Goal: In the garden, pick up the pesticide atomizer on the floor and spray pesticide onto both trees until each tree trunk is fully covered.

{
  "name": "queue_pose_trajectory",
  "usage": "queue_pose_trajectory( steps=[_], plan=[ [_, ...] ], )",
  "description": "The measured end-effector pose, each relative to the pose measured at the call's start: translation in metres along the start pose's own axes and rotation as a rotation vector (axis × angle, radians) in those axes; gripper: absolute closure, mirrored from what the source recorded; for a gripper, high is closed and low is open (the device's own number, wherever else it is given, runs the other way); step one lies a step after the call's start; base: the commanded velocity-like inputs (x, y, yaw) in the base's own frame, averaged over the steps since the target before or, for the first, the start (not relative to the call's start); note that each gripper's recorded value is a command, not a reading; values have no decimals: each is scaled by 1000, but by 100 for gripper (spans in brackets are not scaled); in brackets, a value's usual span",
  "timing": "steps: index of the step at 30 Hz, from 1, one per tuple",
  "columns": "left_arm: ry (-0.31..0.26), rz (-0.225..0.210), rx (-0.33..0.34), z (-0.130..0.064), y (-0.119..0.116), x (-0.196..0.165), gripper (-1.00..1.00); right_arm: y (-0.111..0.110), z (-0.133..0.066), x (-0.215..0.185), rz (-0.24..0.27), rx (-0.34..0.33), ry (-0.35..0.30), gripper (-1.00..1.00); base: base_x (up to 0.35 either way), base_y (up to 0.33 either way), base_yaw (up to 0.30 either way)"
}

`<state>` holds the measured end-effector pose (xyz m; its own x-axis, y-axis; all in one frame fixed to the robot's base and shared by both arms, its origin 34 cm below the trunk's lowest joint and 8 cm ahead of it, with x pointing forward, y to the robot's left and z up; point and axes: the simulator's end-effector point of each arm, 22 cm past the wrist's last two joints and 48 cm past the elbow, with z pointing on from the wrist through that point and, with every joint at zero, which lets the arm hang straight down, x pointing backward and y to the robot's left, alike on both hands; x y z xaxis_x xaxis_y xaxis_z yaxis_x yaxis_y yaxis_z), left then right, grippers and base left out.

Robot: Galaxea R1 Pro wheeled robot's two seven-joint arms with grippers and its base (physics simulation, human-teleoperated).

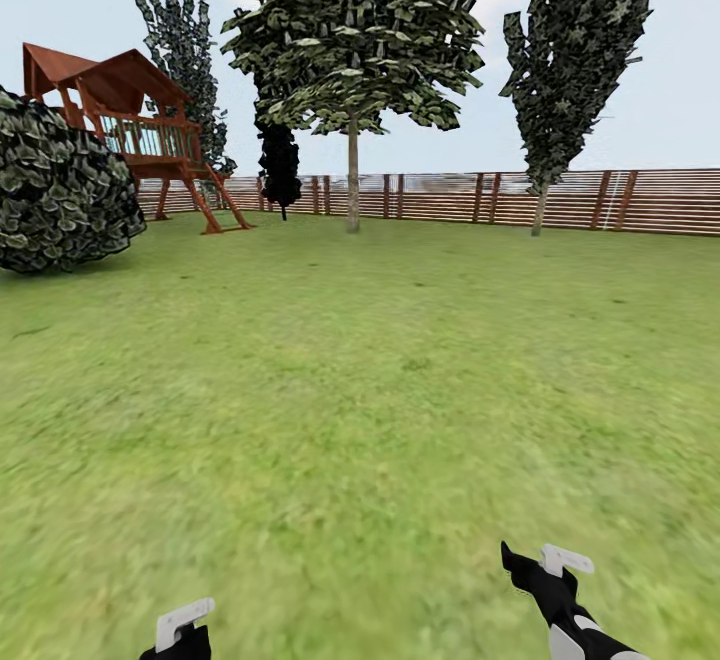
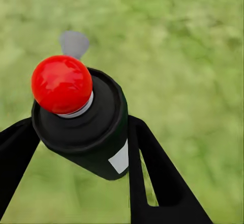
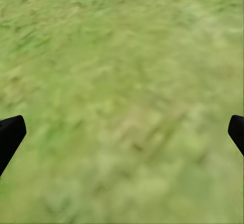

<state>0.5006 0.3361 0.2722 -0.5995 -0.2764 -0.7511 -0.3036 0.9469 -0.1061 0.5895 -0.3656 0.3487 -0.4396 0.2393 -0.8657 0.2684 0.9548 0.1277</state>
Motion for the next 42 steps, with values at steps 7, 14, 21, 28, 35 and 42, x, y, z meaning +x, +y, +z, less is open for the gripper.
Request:
queue_pose_trajectory(
  steps=[7,14,21,28,35,42],
  plan=[
    [0,0,0,0,0,0,100,0,0,0,0,0,0,-100,330,0,0],
    [0,0,0,0,0,0,100,0,0,0,0,0,0,-100,330,0,0],
    [1,0,0,0,0,0,100,0,0,0,0,0,0,-100,330,0,0],
    [0,0,0,0,0,0,100,0,0,0,0,0,0,-100,330,0,0],
    [0,0,0,0,0,0,100,0,0,0,0,0,0,-100,330,0,0],
    [1,0,0,0,0,0,100,0,0,0,0,0,0,-100,330,0,0]
  ],
)
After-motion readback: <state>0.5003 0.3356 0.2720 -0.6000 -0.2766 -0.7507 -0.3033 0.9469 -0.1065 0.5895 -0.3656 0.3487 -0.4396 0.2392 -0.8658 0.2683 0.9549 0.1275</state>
